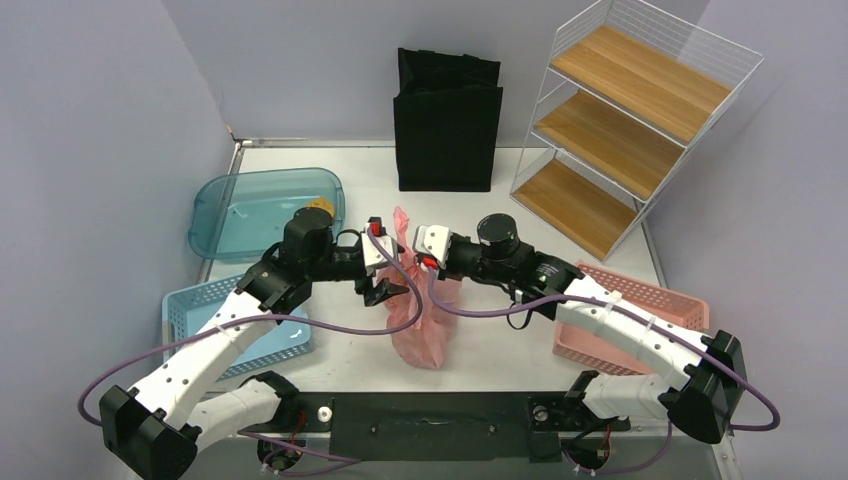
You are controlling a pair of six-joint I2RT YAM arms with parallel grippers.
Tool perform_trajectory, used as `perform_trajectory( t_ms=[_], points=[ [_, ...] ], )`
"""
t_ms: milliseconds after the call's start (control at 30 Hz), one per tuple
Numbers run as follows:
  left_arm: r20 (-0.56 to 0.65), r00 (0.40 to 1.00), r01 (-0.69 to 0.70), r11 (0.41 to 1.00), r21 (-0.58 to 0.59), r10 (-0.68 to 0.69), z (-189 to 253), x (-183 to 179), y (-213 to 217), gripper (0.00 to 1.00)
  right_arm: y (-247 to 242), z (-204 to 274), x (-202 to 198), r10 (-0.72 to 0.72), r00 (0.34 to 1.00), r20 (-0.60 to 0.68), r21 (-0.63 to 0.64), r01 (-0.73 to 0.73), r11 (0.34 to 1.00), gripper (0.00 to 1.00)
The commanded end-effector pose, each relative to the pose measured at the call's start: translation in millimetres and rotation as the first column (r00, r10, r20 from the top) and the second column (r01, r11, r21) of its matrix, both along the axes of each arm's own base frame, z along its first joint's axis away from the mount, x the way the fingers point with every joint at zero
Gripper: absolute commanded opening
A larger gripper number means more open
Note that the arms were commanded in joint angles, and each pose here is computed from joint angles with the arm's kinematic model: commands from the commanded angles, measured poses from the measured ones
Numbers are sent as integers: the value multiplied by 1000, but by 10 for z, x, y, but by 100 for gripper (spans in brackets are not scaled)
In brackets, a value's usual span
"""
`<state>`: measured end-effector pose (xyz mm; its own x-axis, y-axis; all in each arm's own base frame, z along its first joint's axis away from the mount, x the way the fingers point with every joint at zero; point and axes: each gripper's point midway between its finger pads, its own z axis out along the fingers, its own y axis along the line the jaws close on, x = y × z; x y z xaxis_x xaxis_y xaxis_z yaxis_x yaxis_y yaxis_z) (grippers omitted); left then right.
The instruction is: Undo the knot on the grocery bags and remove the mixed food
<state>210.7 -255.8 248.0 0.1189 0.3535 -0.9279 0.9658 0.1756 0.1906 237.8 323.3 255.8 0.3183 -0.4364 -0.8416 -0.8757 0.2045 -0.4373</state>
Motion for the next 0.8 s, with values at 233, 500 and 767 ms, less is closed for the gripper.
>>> perform_trajectory(
  t_ms=[233,500,767],
  points=[
    [-67,986,151,988,-9,-152,-82,-338,-92,45,-49,271,115,-37,999,36,97,33,995,0],
    [-18,950,313,944,109,-313,-355,-720,-30,35,-156,239,306,-103,995,-3,105,103,989,0],
    [-31,942,333,918,214,-334,-692,-813,139,32,-259,244,505,-182,981,-73,133,190,973,0]
  ],
)
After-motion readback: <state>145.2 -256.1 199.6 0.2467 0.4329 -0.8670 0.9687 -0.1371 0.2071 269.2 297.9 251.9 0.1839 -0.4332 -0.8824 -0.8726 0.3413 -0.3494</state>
